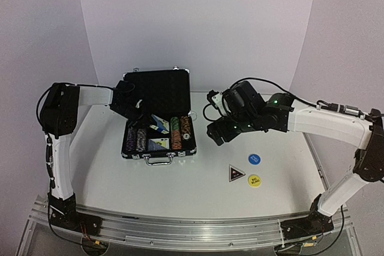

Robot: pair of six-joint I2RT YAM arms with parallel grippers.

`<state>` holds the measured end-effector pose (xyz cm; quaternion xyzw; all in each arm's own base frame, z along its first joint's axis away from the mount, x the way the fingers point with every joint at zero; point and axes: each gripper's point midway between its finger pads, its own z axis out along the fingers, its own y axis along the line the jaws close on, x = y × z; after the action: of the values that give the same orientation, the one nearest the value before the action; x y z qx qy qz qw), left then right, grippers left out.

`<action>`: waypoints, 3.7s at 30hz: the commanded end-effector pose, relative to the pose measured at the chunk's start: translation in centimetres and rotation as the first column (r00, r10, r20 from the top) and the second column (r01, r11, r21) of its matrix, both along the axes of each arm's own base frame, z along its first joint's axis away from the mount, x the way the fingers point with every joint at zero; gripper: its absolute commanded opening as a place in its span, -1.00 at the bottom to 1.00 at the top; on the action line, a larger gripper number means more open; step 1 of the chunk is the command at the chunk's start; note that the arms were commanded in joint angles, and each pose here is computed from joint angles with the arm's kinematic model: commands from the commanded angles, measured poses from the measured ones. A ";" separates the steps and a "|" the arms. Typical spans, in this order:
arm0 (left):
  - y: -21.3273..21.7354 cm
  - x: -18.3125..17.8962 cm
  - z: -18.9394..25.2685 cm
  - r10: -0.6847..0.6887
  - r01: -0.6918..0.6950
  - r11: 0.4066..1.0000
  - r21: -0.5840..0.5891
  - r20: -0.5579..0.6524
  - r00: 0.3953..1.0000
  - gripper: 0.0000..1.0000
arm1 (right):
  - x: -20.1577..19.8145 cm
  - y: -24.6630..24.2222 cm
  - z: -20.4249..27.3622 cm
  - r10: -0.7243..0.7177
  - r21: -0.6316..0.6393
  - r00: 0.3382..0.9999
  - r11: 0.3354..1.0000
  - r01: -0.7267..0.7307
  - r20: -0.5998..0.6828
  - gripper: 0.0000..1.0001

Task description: Pack up texas hold em set

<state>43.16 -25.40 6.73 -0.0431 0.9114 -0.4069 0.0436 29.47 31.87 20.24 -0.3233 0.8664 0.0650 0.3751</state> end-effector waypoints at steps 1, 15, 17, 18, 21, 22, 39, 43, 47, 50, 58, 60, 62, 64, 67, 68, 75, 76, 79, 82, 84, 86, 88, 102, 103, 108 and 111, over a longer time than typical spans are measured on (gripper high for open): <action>0.4 1.4 -0.7 0.024 -0.039 0.988 0.146 0.100 0.995 -0.40 | -0.2 -0.6 1.6 -0.021 0.040 0.999 0.999 0.020 0.030 0.78; 1.4 2.1 2.9 0.029 -0.074 0.968 0.238 0.188 0.982 0.08 | -0.3 -0.3 1.5 -0.006 0.040 1.000 0.999 0.005 0.026 0.79; 1.7 2.1 3.2 0.036 -0.087 0.960 0.266 0.192 0.981 0.16 | -0.2 -0.3 2.0 0.003 0.035 0.999 0.999 -0.004 0.040 0.79; 1.9 2.1 3.4 0.041 -0.097 0.954 0.283 0.195 0.980 0.20 | -0.1 -0.3 2.3 0.006 0.036 0.999 0.999 -0.008 0.047 0.78; 2.4 2.2 4.0 0.049 -0.113 0.944 0.311 0.206 0.977 0.28 | -0.1 -0.1 3.0 0.017 0.047 0.998 0.999 -0.019 0.059 0.78; 2.4 2.1 4.3 0.049 -0.114 0.943 0.313 0.208 0.977 0.29 | -0.2 0.0 3.1 0.021 0.050 0.998 0.998 -0.024 0.060 0.78; -0.4 1.6 2.2 -0.030 -0.017 0.961 0.278 0.165 0.986 0.23 | -0.1 -0.3 2.2 0.007 0.029 0.999 1.000 -0.008 0.051 0.79; 0.0 1.7 1.0 -0.021 -0.024 0.949 0.314 0.139 0.990 0.20 | -0.2 -0.6 2.3 0.000 0.033 0.999 0.999 -0.002 0.052 0.79; 0.3 1.7 1.0 -0.011 -0.039 0.940 0.338 0.143 0.990 0.19 | -0.2 -0.6 2.2 -0.002 0.032 0.999 0.999 0.000 0.052 0.79; 0.5 1.4 1.4 -0.013 -0.044 0.935 0.351 0.158 0.987 0.19 | -0.1 -0.5 1.9 -0.002 0.025 0.999 1.000 0.000 0.047 0.79; 1.1 0.9 1.9 -0.007 -0.054 0.930 0.363 0.165 0.986 0.19 | 0.1 -0.2 1.3 0.004 0.013 0.999 1.000 -0.004 0.039 0.79; 1.3 0.7 1.5 -0.006 -0.053 0.927 0.371 0.154 0.988 0.19 | 0.0 -0.2 1.3 0.004 0.015 0.999 1.000 -0.005 0.037 0.79; 1.5 0.3 1.2 -0.003 -0.052 0.924 0.378 0.144 0.990 0.17 | 0.0 -0.3 1.2 0.002 0.016 0.999 1.000 -0.003 0.034 0.79; 1.7 0.0 1.2 -0.001 -0.055 0.922 0.384 0.145 0.989 0.17 | -0.1 -0.3 1.1 0.002 0.017 1.000 1.000 -0.002 0.030 0.79; 2.1 -0.3 1.3 0.005 -0.064 0.916 0.395 0.148 0.989 0.18 | -0.1 -0.3 0.9 -0.001 0.018 1.000 1.000 0.001 0.024 0.79; 2.2 -0.3 1.3 0.005 -0.064 0.917 0.394 0.148 0.989 0.18 | -0.2 -0.2 0.9 -0.001 0.020 1.000 1.000 0.001 0.022 0.79; 1.1 -0.5 0.6 -0.017 -0.032 0.938 0.344 0.138 0.990 0.15 | -0.2 -0.3 0.5 -0.006 0.017 1.000 1.000 0.005 0.015 0.79; 0.9 -0.4 0.5 -0.019 -0.028 0.941 0.336 0.136 0.991 0.12 | -0.2 -0.4 0.5 -0.008 0.016 1.000 1.000 0.008 0.015 0.79; 0.0 0.2 0.1 -0.027 -0.017 0.954 0.301 0.142 0.989 0.06 | -0.2 -0.6 0.5 -0.015 0.012 1.000 1.000 0.014 0.018 0.79; -1.2 0.9 -0.3 -0.039 0.003 0.967 0.253 0.138 0.990 -0.02 | -0.1 -0.9 0.5 -0.024 0.007 0.999 1.000 0.024 0.024 0.79; -1.3 1.4 -0.9 -0.038 0.002 0.966 0.258 0.132 0.991 -0.03 | -0.1 -1.1 0.5 -0.032 0.002 0.999 0.999 0.032 0.030 0.79; -1.1 1.6 -1.7 -0.036 0.003 0.960 0.279 0.116 0.993 -0.05 | -0.1 -1.3 0.5 -0.036 0.000 0.999 0.999 0.037 0.034 0.79; -0.8 1.5 -2.5 -0.034 0.001 0.953 0.303 0.101 0.994 -0.07 | -0.2 -1.5 0.5 -0.041 0.000 0.998 0.999 0.042 0.037 0.79; 1.5 2.6 -5.9 0.018 -0.063 0.832 0.551 0.087 0.996 -0.54 | -0.1 -2.2 0.1 -0.067 -0.021 0.997 0.997 0.068 0.047 0.79; 1.6 2.7 -6.2 0.022 -0.066 0.818 0.571 0.084 0.996 -0.55 | -0.1 -2.3 0.1 -0.069 -0.021 0.996 0.997 0.070 0.048 0.79; 2.1 2.4 -7.3 0.028 -0.073 0.746 0.662 0.078 0.997 -0.61 | -0.1 -2.5 0.0 -0.077 -0.021 0.996 0.997 0.078 0.046 0.79; 2.7 2.3 -8.0 0.028 -0.074 0.696 0.714 0.077 0.997 -0.61 | -0.1 -2.6 -0.2 -0.084 -0.020 0.996 0.996 0.085 0.042 0.79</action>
<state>43.51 -24.07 3.46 -0.0380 0.9912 -0.1118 0.0592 29.37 29.73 18.85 -0.3114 0.8731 0.0261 0.3742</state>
